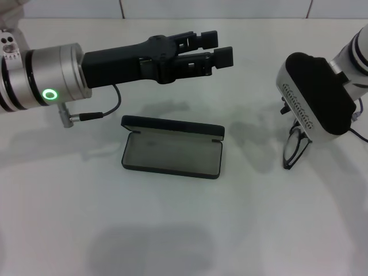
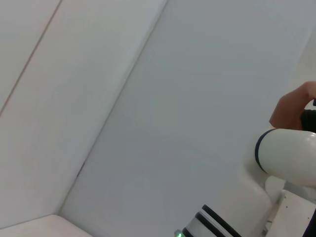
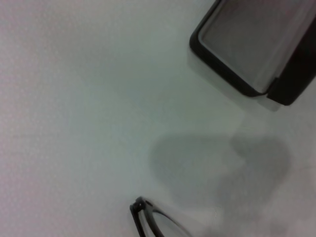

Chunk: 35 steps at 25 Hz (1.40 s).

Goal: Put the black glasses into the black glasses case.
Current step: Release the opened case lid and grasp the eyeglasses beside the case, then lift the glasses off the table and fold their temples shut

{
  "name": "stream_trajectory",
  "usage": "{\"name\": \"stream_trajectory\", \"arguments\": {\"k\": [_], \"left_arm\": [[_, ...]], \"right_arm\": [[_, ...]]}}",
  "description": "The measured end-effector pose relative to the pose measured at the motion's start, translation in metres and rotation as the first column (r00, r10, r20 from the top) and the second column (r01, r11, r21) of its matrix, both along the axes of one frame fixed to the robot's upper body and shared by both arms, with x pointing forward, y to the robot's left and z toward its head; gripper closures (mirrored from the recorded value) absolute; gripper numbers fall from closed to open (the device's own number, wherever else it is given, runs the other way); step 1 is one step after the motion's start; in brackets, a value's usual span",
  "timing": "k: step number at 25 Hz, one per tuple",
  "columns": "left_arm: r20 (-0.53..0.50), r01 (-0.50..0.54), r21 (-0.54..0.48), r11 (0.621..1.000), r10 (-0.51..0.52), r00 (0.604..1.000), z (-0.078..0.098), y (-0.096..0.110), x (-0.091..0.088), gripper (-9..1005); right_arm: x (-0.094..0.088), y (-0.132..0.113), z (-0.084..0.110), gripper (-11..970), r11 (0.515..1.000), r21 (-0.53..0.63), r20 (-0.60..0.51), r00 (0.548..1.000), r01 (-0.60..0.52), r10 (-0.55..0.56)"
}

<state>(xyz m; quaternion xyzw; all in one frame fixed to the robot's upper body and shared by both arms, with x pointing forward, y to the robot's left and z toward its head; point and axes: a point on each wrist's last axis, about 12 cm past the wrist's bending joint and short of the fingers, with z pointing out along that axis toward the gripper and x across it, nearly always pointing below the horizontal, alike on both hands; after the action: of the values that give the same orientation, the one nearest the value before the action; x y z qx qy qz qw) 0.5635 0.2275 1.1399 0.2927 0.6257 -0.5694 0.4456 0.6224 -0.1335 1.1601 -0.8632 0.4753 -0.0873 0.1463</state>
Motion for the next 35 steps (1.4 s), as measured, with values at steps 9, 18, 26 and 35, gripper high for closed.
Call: {"name": "stream_trajectory", "arguments": {"k": [9, 18, 26, 35], "left_arm": [[0.008, -0.007, 0.006, 1.0, 0.007, 1.0, -0.002, 0.003, -0.001, 140], [0.014, -0.008, 0.011, 1.0, 0.008, 1.0, 0.0, 0.005, 0.0, 140], [0.018, -0.01, 0.014, 1.0, 0.01, 1.0, 0.0, 0.006, 0.0, 140], [0.018, -0.01, 0.014, 1.0, 0.01, 1.0, 0.001, 0.005, 0.0, 140]], "right_arm": [[0.004, 0.001, -0.009, 501, 1.0, 0.005, 0.004, 1.0, 0.005, -0.005], [0.011, 0.008, -0.013, 617, 1.0, 0.008, -0.014, 1.0, 0.001, -0.001], [0.015, 0.007, -0.015, 671, 1.0, 0.008, -0.015, 1.0, 0.015, -0.015], [0.017, 0.0, -0.011, 750, 0.996, 0.051, -0.048, 0.996, 0.076, -0.074]]}}
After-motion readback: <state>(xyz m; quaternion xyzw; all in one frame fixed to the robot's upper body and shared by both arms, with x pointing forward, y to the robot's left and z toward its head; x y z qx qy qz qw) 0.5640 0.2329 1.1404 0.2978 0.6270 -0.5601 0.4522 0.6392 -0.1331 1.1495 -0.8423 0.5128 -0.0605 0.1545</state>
